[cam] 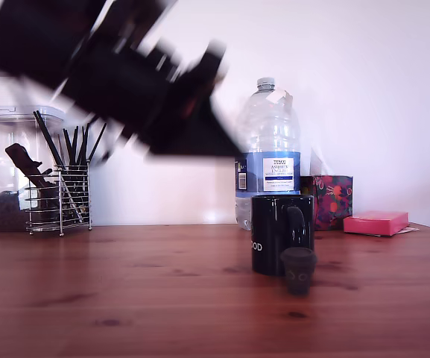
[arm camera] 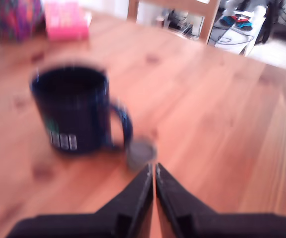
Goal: Pick up the coffee capsules from the table one by one and drop them inside the nearest coffee cup
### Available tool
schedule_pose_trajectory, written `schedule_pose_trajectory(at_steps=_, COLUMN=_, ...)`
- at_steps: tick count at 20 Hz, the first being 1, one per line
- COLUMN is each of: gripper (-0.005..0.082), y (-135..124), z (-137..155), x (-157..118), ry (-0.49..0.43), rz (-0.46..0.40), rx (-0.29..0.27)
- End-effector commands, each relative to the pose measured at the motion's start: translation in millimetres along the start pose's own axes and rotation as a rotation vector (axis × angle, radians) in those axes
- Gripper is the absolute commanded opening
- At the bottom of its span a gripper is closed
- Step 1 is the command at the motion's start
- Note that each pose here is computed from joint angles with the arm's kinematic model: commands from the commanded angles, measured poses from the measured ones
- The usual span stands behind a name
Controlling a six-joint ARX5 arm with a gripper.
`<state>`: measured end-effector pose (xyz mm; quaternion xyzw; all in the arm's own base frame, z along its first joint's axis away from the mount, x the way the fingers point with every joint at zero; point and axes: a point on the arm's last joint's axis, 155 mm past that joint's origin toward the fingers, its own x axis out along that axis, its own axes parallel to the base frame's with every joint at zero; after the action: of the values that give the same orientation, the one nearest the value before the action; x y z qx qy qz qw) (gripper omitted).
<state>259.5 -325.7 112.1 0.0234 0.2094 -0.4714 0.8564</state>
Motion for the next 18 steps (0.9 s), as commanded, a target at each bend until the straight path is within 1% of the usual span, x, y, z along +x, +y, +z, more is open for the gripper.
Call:
schedule_pose_trajectory(at_steps=1, gripper=-0.0021, y=-2.0, z=-1.2, x=-2.5, ry=-0.030, rz=0.006, rx=-0.020)
schedule_pose_trajectory(at_steps=2, gripper=-0.0021, y=-1.6, z=-7.0, x=-3.3, ry=-0.020, rz=0.012, rx=-0.022)
schedule_pose_trajectory(at_steps=6, gripper=-0.0020, y=-7.4, z=-9.5, x=-2.3, ry=-0.012, rz=0.000, rx=-0.012)
schedule_pose_trajectory(at_steps=7, gripper=-0.0016, y=-7.2, z=-11.3, x=-2.3, ry=-0.005, rz=0.001, rx=-0.013)
schedule_pose_trajectory(at_steps=8, gripper=0.0012, y=-6.8, z=-13.5, x=-1.9, ry=0.003, rz=0.002, rx=-0.014)
schedule_pose_trajectory(at_steps=9, gripper=0.0105, y=-6.5, z=-14.8, x=-1.2, ry=0.006, rz=0.003, rx=-0.015)
schedule_pose_trajectory(at_steps=11, gripper=0.0426, y=-5.9, z=-14.8, x=1.2, ry=0.000, rz=0.003, rx=-0.013)
schedule_pose_trajectory(at_steps=12, gripper=0.0547, y=-5.8, z=-14.4, x=2.8, ry=-0.007, rz=0.001, rx=-0.012)
schedule_pose_trajectory(at_steps=13, gripper=0.0594, y=-6.1, z=-14.5, x=4.6, ry=-0.012, rz=0.000, rx=-0.010)
schedule_pose_trajectory(at_steps=18, gripper=0.0593, y=-4.7, z=-19.4, x=18.7, ry=-0.029, rz=0.004, rx=-0.004)
